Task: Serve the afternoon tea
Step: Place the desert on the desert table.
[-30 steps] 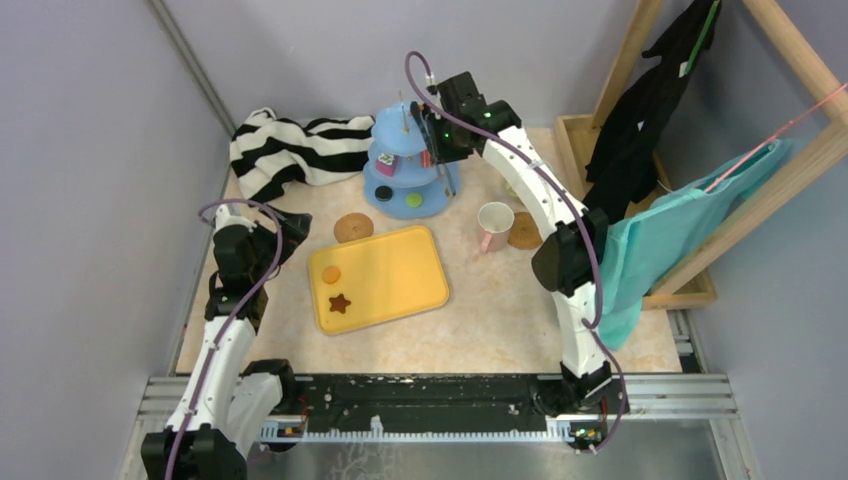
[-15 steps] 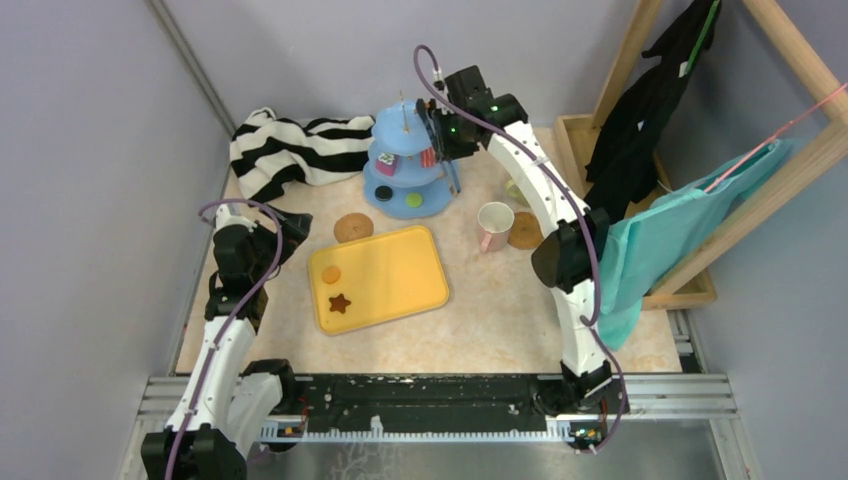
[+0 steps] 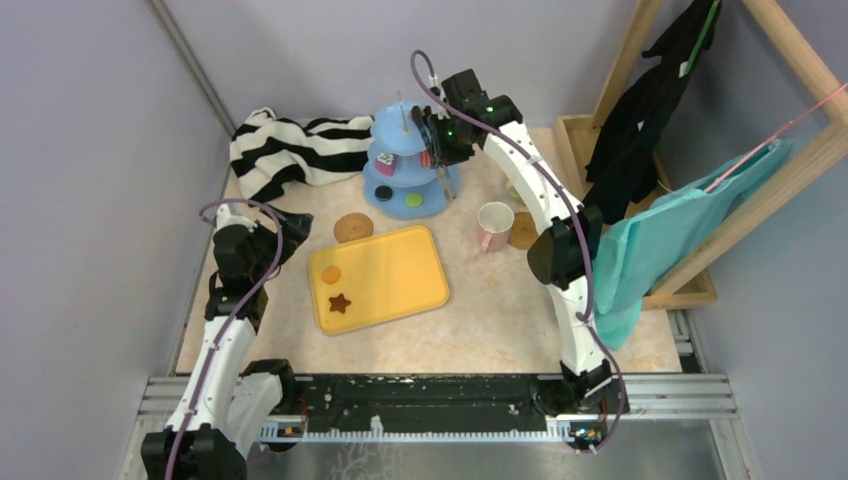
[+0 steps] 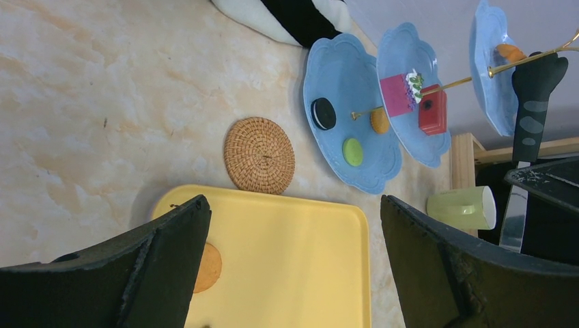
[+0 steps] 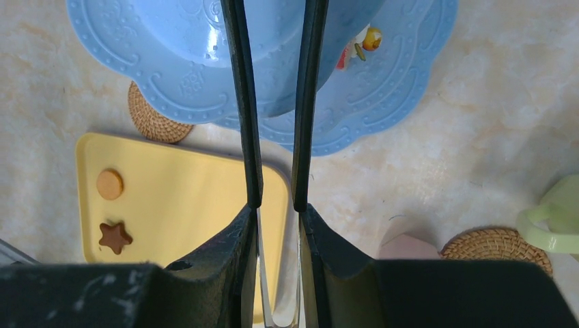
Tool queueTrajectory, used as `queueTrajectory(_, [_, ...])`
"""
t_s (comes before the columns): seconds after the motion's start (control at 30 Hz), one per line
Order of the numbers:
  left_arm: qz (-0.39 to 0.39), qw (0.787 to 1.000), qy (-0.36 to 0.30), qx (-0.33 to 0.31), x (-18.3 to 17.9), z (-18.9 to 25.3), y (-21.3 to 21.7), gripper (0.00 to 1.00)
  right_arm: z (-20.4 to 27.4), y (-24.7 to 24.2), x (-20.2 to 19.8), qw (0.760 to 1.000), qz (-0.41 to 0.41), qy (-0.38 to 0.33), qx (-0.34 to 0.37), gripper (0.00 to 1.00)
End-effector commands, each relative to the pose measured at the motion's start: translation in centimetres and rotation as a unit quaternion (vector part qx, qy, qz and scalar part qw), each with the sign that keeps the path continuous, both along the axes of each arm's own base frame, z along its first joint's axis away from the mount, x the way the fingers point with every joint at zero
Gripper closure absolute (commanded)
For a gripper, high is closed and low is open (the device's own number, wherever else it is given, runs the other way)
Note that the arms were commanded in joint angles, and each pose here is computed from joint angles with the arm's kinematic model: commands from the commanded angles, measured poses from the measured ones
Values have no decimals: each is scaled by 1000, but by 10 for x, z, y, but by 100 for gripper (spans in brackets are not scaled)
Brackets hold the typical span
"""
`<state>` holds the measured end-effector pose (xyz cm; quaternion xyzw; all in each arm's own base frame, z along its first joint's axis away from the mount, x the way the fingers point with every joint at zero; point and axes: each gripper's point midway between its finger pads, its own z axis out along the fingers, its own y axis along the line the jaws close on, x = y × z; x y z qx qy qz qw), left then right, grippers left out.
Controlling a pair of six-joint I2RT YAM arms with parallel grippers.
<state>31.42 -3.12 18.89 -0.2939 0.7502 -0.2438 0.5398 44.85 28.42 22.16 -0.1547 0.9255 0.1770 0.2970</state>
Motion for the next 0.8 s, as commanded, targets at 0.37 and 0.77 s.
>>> queueTrajectory(0.37, [-2,1000,-13,1,3,5,1,1,41,4,5,998,2,-42,43,62])
queueTrajectory(0.77, [-2,1000,-12,0,4,4,1,1,67,2,2,995,-3,-75,58,74])
